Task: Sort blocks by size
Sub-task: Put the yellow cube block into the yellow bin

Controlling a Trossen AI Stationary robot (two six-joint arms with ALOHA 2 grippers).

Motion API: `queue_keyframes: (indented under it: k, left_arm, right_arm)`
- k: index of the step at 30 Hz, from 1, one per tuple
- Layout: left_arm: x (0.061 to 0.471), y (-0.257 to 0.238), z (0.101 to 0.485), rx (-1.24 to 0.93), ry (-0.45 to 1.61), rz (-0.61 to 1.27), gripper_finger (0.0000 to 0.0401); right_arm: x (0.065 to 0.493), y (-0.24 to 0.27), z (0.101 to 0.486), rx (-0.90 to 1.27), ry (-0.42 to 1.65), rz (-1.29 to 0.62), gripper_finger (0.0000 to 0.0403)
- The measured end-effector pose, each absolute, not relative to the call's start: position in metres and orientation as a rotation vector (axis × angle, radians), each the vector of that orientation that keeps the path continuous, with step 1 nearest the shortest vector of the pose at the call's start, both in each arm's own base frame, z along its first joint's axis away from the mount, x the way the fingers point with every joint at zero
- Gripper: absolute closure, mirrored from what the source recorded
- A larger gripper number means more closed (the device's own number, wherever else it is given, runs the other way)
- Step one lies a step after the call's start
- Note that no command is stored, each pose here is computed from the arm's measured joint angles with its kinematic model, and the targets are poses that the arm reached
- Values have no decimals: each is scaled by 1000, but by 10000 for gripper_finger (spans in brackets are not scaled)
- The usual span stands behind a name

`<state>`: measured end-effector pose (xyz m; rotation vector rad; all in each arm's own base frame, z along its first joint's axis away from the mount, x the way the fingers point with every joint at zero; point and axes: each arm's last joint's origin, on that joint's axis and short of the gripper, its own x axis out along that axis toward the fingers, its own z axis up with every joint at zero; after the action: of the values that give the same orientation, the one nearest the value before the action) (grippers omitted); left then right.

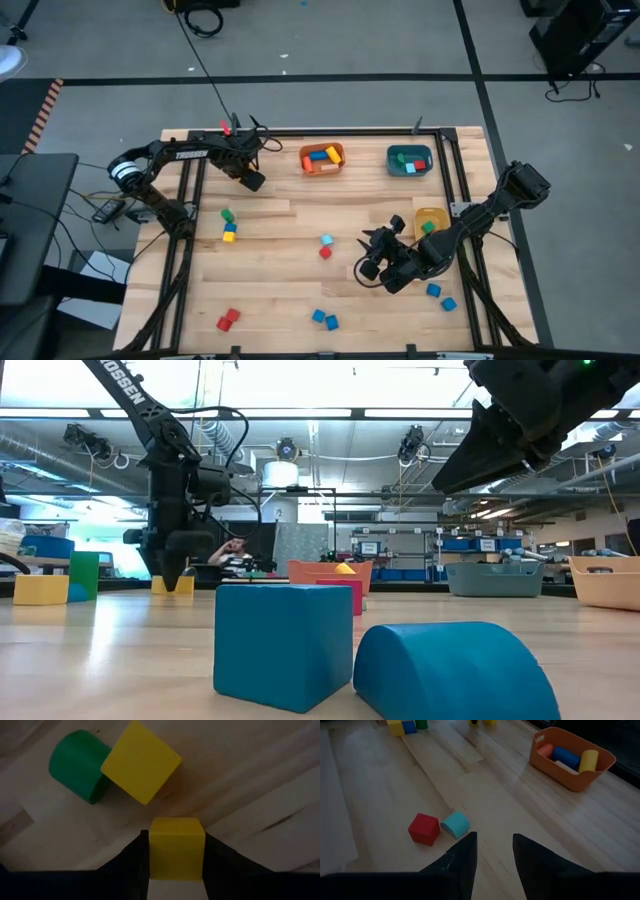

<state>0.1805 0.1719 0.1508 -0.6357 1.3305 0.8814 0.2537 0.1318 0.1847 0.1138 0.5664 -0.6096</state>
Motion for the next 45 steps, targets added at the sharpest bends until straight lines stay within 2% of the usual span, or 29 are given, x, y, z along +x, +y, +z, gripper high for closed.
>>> queue_keyframes:
  k: [7, 13, 18, 28, 32, 40, 45]
  left_arm:
    - [185, 165, 155, -695, 1293, 798, 266]
    - [196, 142, 176, -666, 1198, 755, 266]
    - [211, 112, 197, -635, 1076, 688, 266]
    - [265, 36, 230, -590, 686, 304, 250]
    - [279, 8, 241, -569, 540, 177, 254]
    - [299, -36, 237, -538, 426, 70, 254]
    - [309, -43, 225, -558, 423, 52, 254]
  right_arm:
    - [254, 132, 185, 120, 563, -612, 261]
    - [253, 130, 187, 116, 455, -704, 261]
    - [253, 130, 188, 112, 450, -707, 263]
    - [257, 132, 190, 155, 414, -696, 263]
    - [260, 135, 193, 95, 425, -646, 264]
    - [258, 154, 199, -96, 427, -518, 310]
    - [263, 153, 203, -58, 396, -510, 328]
